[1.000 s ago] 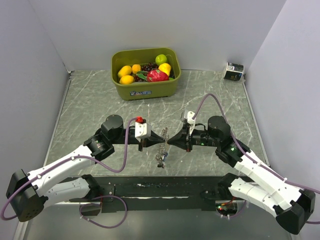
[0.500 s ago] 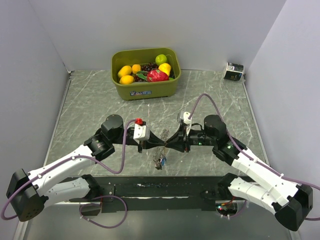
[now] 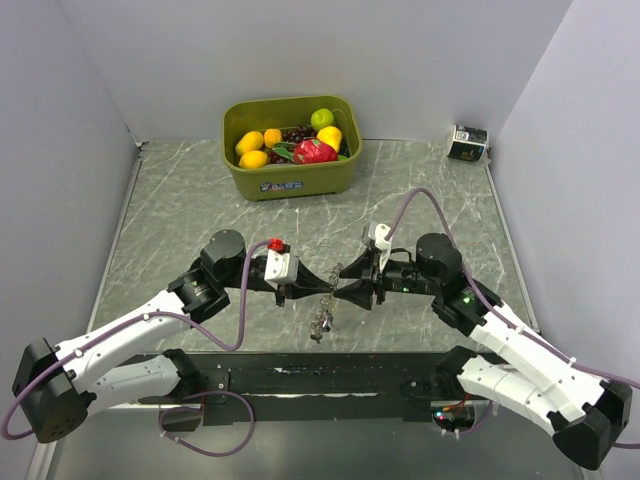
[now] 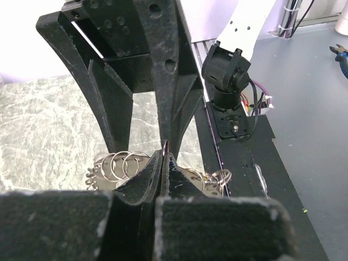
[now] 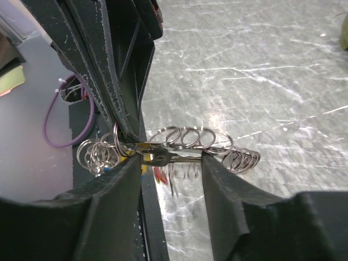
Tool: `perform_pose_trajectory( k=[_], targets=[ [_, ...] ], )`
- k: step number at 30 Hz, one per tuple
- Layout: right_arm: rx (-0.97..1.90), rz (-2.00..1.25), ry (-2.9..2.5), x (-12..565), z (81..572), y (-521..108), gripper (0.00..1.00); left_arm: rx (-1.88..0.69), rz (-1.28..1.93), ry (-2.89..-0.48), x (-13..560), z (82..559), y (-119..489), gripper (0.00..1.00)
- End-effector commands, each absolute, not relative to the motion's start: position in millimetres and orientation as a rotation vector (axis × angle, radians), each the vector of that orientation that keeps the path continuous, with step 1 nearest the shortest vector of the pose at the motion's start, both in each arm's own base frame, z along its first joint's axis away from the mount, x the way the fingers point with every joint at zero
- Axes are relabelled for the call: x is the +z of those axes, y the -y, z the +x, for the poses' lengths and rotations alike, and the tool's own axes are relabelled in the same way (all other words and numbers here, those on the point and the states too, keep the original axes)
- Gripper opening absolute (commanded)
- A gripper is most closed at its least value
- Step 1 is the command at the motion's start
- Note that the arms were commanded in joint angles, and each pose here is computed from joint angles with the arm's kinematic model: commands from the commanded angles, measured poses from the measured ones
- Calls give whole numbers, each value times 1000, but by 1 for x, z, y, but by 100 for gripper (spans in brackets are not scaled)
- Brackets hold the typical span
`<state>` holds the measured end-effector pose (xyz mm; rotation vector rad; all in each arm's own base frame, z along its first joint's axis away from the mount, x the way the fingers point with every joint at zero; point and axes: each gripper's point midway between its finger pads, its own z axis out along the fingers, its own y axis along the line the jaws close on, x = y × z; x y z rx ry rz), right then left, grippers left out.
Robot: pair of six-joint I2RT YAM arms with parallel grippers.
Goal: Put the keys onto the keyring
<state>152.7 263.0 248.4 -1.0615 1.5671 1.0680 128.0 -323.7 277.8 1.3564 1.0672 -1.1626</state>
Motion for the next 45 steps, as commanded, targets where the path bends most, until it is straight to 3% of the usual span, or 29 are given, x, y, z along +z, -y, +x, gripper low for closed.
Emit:
perform_pose_trajectory(
  k=[1, 10, 19, 32, 36, 37, 42, 45],
  targets=[
    [1022, -1038, -1479, 268, 155, -259, 59, -1150, 1361, -889, 315, 116, 323, 1],
    [1025, -1058, -1301, 290, 131, -246, 65, -1147, 1358, -896, 315, 116, 322, 1],
    [1144, -1195, -1192, 303, 105, -255, 49, -1150, 1355, -894, 316, 117, 323, 1],
    [1177, -1175, -1226, 301, 118, -267, 45, -1162, 1362, -896, 316, 116, 323, 1],
    [1183, -1164, -1241, 301, 122, -269, 36, -1167, 1362, -895, 316, 115, 323, 1],
    [1183, -1158, -1245, 302, 123, -270, 29, -1170, 1366, -899, 314, 115, 324, 1],
    [1190, -1160, -1272, 298, 125, -272, 22, -1179, 1370, -894, 314, 114, 325, 1],
    [1182, -1160, -1305, 293, 129, -273, 9, -1177, 1375, -895, 315, 114, 325, 1]
  ],
)
